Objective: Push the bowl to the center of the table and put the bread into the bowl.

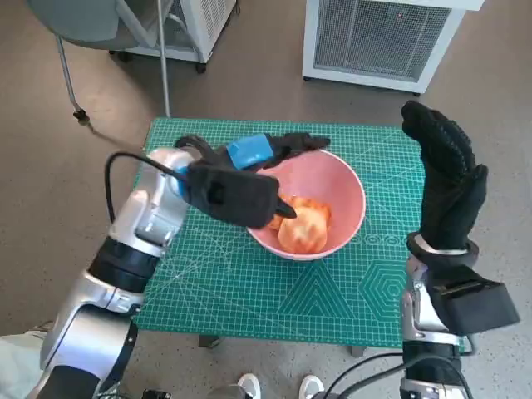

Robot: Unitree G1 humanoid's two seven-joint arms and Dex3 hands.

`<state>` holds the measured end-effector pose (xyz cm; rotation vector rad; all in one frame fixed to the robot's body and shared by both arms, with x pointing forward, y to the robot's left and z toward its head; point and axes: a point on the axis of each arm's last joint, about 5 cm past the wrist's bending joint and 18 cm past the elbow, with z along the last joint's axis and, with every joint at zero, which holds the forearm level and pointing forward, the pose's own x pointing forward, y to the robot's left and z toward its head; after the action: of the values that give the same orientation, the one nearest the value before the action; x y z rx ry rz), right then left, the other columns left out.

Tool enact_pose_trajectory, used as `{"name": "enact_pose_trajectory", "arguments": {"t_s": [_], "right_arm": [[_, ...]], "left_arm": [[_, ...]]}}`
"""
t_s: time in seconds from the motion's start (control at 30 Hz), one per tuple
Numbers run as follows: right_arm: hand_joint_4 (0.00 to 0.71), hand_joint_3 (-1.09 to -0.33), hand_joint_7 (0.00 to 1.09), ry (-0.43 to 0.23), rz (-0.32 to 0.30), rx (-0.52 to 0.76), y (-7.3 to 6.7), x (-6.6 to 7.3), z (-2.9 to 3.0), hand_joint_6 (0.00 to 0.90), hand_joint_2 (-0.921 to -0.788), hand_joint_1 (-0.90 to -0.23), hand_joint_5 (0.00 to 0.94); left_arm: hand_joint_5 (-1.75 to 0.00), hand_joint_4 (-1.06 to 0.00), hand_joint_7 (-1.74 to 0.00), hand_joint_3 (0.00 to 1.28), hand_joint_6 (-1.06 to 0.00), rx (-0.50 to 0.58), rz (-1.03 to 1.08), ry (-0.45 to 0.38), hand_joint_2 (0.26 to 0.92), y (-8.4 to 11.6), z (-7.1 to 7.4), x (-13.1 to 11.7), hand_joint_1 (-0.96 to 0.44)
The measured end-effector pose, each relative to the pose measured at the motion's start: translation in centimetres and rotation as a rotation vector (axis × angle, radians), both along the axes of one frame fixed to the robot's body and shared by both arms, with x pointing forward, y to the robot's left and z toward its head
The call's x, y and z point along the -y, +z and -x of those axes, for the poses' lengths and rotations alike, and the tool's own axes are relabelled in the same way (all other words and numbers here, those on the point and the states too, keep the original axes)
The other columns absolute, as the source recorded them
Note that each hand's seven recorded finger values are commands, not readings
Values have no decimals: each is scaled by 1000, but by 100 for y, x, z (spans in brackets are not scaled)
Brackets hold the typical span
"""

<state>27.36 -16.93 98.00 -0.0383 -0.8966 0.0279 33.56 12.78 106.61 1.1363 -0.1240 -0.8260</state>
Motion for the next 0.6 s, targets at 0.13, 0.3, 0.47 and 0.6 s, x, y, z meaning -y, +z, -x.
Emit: {"name": "enact_pose_trajectory", "arguments": {"t_s": [0.13,0.3,0.47,0.6], "right_arm": [[303,-777,652,0,1,4,10,-1,-3,-1,-921,-491,1],[303,-781,651,0,8,16,42,7,-3,-1,-921,-483,0],[305,-785,650,1,16,33,108,11,-4,-1,-921,-484,1],[314,-787,650,4,20,50,167,9,-7,-1,-921,-486,6]], "left_arm": [[1,1,-1,0,-127,-47,83,2,774,57,3,-103,-125],[1,1,-7,3,-139,-61,252,-3,778,116,33,-267,-142],[-14,-31,-28,21,-180,68,568,-38,818,71,92,-418,-231],[-24,-70,-41,30,-210,213,747,-52,856,-34,140,-434,-295]]}}
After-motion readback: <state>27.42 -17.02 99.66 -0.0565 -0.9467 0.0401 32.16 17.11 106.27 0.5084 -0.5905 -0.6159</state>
